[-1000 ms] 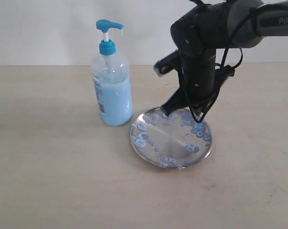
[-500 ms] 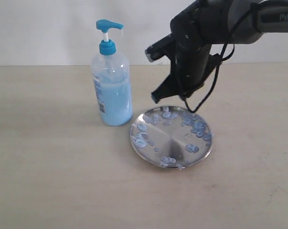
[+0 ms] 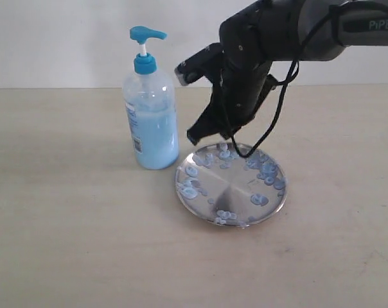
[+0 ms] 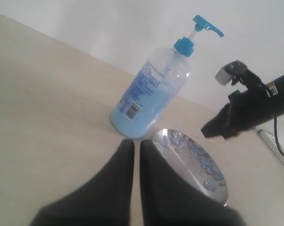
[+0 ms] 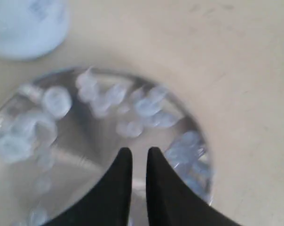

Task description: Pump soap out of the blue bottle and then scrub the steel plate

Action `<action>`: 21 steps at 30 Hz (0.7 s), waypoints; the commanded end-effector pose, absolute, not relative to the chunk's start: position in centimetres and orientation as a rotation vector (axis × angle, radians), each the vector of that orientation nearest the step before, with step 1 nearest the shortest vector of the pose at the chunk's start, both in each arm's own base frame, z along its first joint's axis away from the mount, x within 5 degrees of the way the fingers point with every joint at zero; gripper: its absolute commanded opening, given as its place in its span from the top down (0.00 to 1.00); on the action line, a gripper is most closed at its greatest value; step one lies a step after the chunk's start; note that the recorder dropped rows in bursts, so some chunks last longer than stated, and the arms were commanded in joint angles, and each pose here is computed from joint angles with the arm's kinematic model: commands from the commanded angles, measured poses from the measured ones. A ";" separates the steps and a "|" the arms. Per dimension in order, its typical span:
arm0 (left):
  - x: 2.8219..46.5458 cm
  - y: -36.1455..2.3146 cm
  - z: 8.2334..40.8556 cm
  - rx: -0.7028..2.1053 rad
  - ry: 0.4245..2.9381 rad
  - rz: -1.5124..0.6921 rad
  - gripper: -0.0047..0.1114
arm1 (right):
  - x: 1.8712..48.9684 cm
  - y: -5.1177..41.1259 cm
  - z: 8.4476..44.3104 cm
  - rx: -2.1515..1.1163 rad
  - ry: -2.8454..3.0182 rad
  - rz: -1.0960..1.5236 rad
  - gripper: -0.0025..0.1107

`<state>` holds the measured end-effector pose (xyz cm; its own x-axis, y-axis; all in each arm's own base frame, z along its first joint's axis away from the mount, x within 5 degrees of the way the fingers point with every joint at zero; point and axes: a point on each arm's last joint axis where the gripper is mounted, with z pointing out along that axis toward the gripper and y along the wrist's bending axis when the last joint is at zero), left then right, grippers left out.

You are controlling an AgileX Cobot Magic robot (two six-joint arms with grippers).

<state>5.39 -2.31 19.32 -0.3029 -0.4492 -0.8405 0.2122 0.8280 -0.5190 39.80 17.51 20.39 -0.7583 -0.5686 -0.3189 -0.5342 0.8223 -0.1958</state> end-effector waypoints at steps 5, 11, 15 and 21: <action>5.4 -2.3 19.2 -0.191 1.764 -0.668 0.92 | 39.9 13.6 19.4 -1.215 2.683 -0.462 0.98; 5.4 -2.3 19.2 -0.191 1.764 -0.668 0.92 | 40.7 17.0 19.5 -0.384 2.709 0.033 0.98; 5.4 -2.3 19.2 -0.191 1.764 -0.668 0.92 | 36.9 16.7 18.5 -1.429 2.801 -0.168 0.98; 5.4 -2.3 19.2 -0.191 1.764 -0.668 0.92 | 39.8 15.8 18.8 -1.079 2.626 -0.497 0.98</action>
